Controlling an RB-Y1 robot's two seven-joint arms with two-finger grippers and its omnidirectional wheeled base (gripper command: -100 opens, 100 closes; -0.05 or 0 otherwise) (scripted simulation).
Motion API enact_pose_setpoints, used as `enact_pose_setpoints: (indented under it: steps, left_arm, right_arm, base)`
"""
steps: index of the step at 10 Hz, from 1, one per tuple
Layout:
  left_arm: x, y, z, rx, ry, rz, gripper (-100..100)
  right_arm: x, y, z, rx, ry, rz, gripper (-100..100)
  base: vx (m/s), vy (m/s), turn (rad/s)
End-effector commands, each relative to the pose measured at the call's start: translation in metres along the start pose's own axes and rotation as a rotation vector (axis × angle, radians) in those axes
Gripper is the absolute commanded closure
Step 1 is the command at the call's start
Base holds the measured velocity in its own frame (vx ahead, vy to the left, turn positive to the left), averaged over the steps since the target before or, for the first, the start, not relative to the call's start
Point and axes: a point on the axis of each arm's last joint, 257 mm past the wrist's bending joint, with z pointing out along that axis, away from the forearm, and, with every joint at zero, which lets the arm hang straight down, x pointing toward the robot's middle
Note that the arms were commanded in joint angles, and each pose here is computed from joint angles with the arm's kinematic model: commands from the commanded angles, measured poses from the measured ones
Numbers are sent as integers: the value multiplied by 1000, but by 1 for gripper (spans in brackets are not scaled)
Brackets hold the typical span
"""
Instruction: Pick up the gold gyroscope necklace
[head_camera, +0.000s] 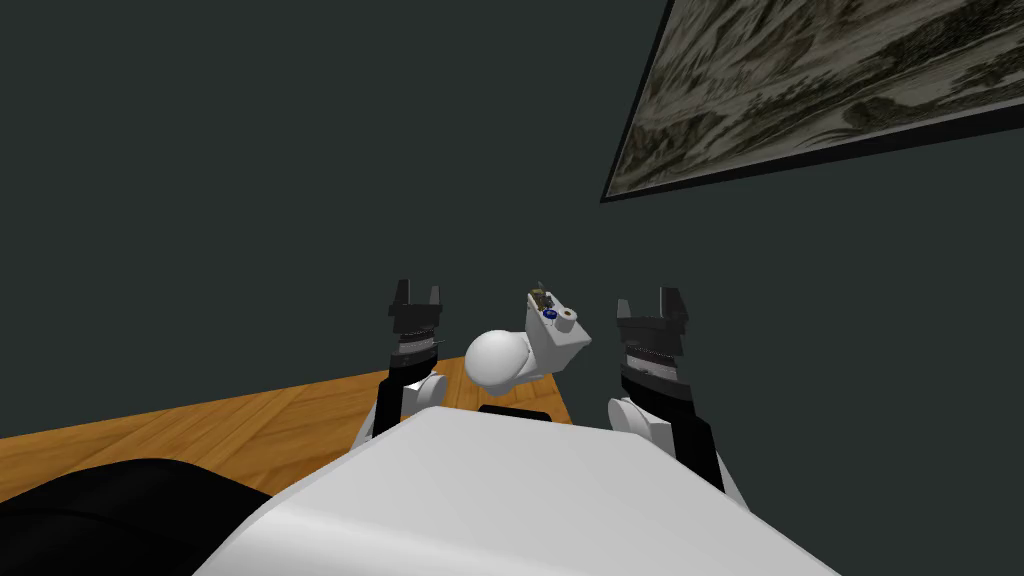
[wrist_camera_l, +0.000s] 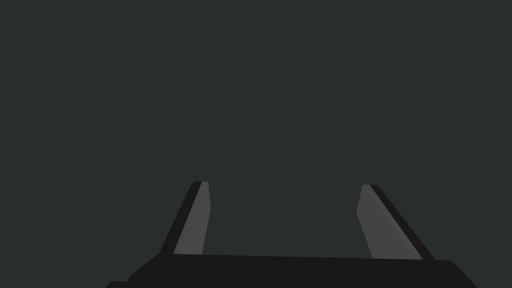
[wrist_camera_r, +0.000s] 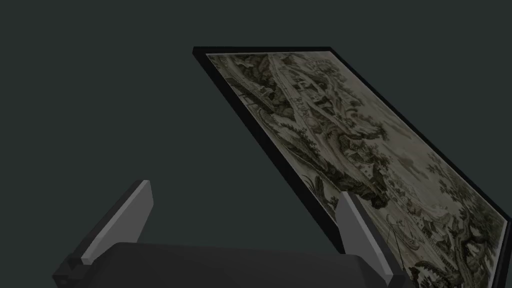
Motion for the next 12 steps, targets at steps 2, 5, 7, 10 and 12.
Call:
enact_pose_setpoints:
  steps: [2,5,7,10,12]
  left_arm:
    - [0,0,0,0,0,0,0]
    - [0,0,0,0,0,0,0]
    - [0,0,0,0,0,0,0]
    - [0,0,0,0,0,0,0]
    - [0,0,0,0,0,0,0]
  right_arm:
    - [10,-11,1,26,57,-31,-100]
    - [25,-42,1,94,135,-95,-100]
    - [33,-73,-2,163,182,-155,-100]
    - [38,-110,-6,243,225,-225,-100]
    - [39,-133,-10,296,247,-274,-100]
  base:
    - [3,60,44]
    - [-3,119,71]
    - [26,173,105]
    - [-10,133,83]
    - [22,124,63]
